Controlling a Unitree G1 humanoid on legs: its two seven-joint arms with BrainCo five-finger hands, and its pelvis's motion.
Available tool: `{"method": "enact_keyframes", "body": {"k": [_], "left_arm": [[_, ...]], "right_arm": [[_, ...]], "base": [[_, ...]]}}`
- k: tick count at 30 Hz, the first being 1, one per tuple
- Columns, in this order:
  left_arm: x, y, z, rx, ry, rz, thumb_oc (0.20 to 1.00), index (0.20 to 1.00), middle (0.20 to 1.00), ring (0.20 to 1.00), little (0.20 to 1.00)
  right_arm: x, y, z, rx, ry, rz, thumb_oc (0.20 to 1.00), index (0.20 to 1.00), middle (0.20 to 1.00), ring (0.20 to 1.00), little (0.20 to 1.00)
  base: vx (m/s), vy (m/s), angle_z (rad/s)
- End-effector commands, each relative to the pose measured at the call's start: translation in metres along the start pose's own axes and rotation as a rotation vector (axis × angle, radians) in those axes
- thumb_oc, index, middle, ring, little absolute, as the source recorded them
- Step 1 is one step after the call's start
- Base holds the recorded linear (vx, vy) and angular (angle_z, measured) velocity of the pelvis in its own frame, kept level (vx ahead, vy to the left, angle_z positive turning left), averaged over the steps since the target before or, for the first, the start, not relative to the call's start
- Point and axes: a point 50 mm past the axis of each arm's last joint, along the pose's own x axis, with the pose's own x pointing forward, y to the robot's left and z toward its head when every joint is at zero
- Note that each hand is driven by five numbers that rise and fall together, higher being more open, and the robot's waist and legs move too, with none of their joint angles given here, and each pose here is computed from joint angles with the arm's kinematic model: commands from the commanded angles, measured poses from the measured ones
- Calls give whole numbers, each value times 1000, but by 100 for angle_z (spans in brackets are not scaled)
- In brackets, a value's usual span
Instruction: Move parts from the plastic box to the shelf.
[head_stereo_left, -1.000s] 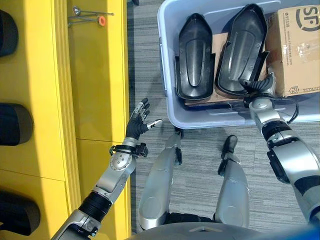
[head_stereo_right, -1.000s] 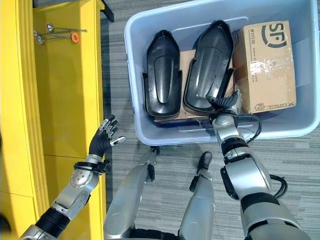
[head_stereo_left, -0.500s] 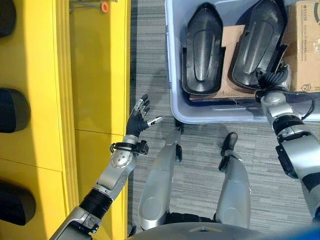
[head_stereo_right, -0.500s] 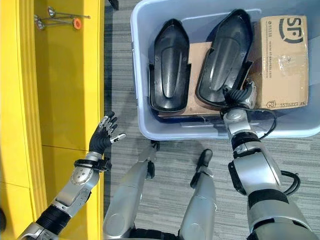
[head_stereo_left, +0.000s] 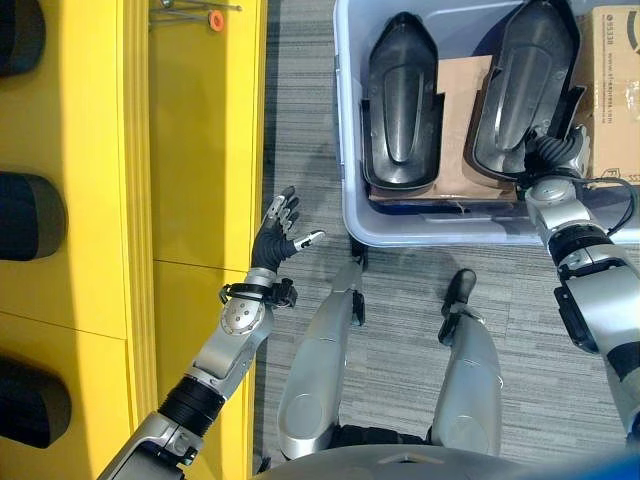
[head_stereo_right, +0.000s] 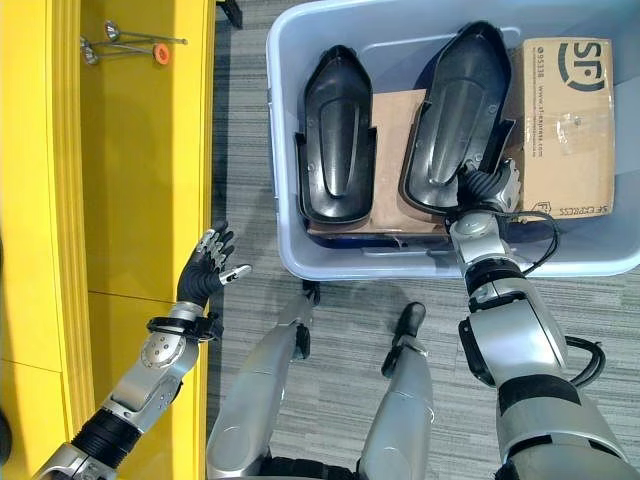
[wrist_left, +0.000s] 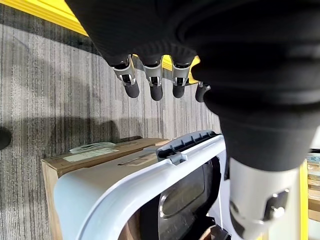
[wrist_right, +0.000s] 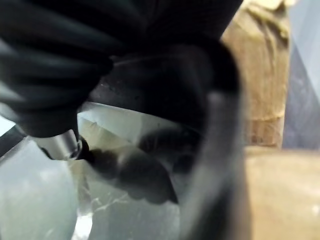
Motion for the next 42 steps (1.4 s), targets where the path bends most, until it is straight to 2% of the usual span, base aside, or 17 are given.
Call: {"method": "enact_keyframes", "body": {"k": [1, 9, 12, 20, 28, 38, 40, 42], "left_arm": [[3, 4, 19, 5, -92, -11, 1000, 1000, 1000, 1000, 1000], [2, 7, 16, 9, -77, 0, 1000, 1000, 1000, 1000, 1000], [1, 12, 14, 16, -72, 25, 1000, 1000, 1000, 1000, 1000], [-3, 17, 11, 13, -53, 39, 1000, 1000, 1000, 1000, 1000], [-8, 23, 7, 23, -31, 55, 1000, 1000, 1000, 1000, 1000], [-13, 32, 5, 37, -13, 80, 1000, 1000, 1000, 1000, 1000], [-21, 39, -1, 43, 20, 101, 1000, 1000, 1000, 1000, 1000], [-24, 41, -5, 44, 37, 110, 1000, 1000, 1000, 1000, 1000]], "right_arm": [[2, -4, 2, -47, -35, -6, 200, 200, 200, 200, 200], [3, -12, -2, 29, -34, -35, 200, 200, 200, 200, 200], [0, -16, -5, 144, -41, -64, 200, 200, 200, 200, 200], [-5, -20, -14, 252, -39, -86, 200, 200, 200, 200, 200], [-19, -16, -10, 346, -119, -70, 200, 200, 200, 200, 200], [-52, -13, 10, 451, -312, -22, 200, 200, 200, 200, 200], [-83, -12, 6, 520, -394, 56, 200, 200, 200, 200, 200], [-93, -12, 4, 531, -414, 91, 200, 200, 200, 200, 200]], "base": [[0, 0, 0], [0, 0, 0], [0, 0, 0], [0, 0, 0], [0, 0, 0], [0, -1, -1], [19, -37, -6], [28, -28, -3]]}}
